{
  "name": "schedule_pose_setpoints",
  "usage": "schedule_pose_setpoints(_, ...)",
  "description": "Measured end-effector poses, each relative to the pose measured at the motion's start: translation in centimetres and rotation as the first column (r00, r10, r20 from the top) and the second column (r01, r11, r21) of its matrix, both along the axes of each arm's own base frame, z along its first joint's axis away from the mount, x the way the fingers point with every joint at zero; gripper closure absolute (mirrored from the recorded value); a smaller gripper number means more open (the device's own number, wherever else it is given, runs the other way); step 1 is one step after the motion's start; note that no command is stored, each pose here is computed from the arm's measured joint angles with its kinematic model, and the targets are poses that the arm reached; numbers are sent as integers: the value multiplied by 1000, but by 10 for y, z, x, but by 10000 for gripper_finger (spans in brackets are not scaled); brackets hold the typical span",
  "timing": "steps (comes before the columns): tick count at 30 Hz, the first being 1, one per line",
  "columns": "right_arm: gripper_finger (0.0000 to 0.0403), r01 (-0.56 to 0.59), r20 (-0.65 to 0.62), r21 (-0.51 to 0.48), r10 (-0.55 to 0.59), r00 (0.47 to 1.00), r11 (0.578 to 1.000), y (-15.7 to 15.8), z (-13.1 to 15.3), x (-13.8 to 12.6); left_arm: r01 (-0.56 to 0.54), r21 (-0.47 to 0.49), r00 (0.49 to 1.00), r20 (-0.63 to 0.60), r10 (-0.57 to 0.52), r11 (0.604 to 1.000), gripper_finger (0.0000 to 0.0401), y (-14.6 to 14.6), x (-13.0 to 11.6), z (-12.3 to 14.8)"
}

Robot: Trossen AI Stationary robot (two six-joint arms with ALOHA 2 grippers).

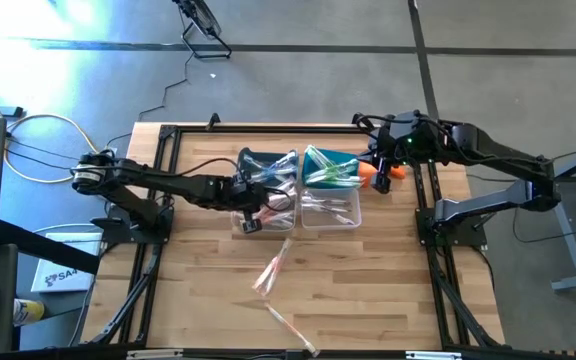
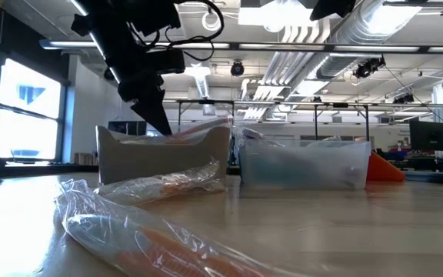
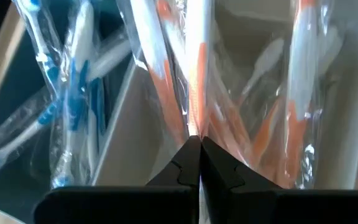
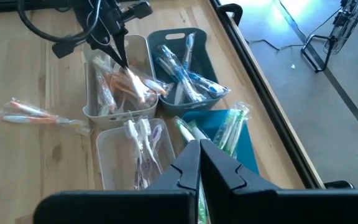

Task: Pick & Place Toothbrushes
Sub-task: Put the orange toothbrush into the gray bin

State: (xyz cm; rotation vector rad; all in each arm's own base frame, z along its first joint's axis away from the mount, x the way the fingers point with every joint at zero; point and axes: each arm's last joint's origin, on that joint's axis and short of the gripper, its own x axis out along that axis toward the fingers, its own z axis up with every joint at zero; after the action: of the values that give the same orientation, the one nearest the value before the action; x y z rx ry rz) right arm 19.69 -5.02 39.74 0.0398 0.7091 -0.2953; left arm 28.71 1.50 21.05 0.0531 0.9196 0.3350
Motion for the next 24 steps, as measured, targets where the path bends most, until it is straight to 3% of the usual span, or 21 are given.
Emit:
schedule_pose_setpoints(10, 398, -2, 0, 2, 2, 1000, 1000, 0, 0, 0, -1, 6, 1000, -7, 1, 1000, 396, -1, -1, -2)
schedule_pose_setpoints(20, 398, -6, -1, 5, 6, 1000, 1000, 0, 0, 0, -20, -26, 1000, 3, 20, 999, 295, -1, -1, -2)
schedule_pose_setpoints(24, 398, -6, -1, 5, 6, 1000, 1000, 0, 0, 0, -23, -29, 1000, -5, 23, 999, 272, -1, -1, 1)
